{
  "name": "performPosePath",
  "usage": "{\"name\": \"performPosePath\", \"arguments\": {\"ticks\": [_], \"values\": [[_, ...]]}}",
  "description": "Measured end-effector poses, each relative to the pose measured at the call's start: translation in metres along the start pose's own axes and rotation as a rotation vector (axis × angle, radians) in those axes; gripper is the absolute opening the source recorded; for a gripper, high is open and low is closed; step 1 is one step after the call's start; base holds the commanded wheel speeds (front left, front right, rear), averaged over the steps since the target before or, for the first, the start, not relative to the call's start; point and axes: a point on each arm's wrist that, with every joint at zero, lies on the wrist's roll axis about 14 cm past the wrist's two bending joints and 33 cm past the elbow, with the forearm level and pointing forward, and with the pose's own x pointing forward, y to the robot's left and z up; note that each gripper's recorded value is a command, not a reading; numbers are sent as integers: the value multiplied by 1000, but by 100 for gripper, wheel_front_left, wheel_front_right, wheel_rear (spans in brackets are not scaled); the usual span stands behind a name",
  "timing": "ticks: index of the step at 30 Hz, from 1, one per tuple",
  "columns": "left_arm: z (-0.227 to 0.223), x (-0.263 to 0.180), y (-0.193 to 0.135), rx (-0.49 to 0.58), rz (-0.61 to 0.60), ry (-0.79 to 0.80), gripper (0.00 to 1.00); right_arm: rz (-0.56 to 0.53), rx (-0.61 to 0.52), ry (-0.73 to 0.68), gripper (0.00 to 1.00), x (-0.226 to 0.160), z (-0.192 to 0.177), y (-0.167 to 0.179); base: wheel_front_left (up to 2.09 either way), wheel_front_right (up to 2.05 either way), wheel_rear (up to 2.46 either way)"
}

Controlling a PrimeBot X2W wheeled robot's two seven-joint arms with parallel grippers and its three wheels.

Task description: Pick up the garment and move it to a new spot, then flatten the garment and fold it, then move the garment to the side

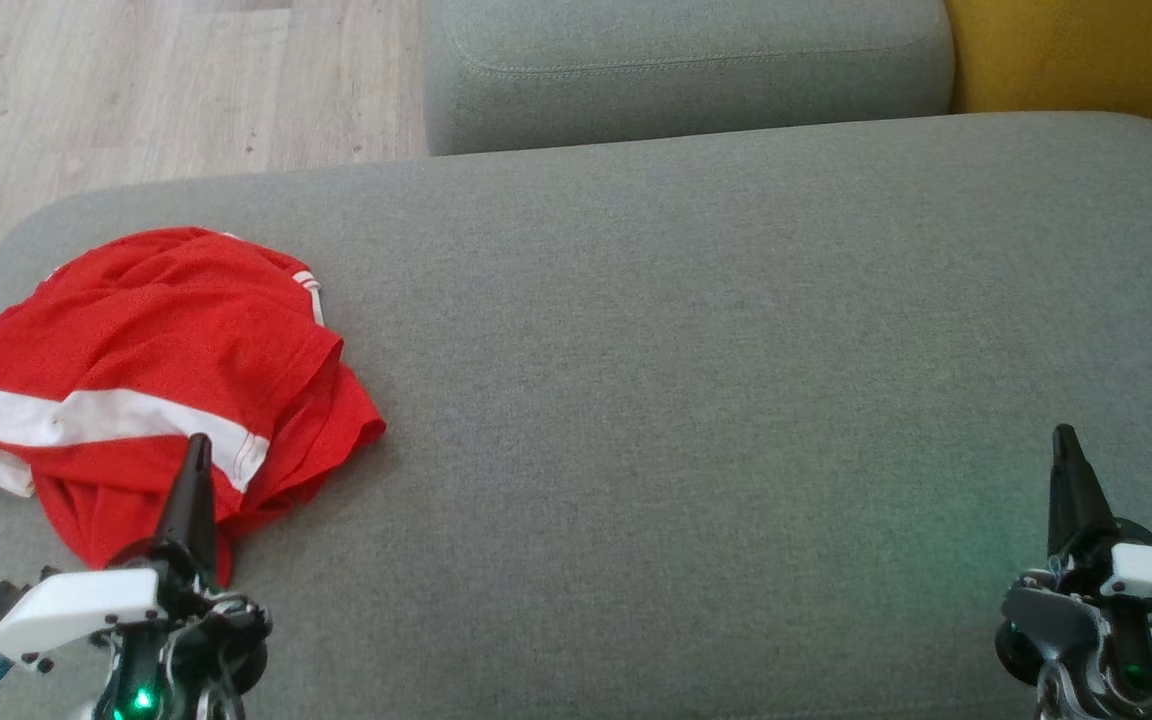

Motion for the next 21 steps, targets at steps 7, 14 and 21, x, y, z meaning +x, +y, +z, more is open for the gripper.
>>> {"name": "performPosePath", "arguments": {"ticks": [7,14,21], "values": [[0,0,0,0,0,0,0,0,0,0,0,0,0,0,0,0,0],[0,0,0,0,0,0,0,0,0,0,0,0,0,0,0,0,0],[-1,-9,24,-10,72,-3,100,-65,7,-1,100,-7,-1,-22,0,0,0]]}}
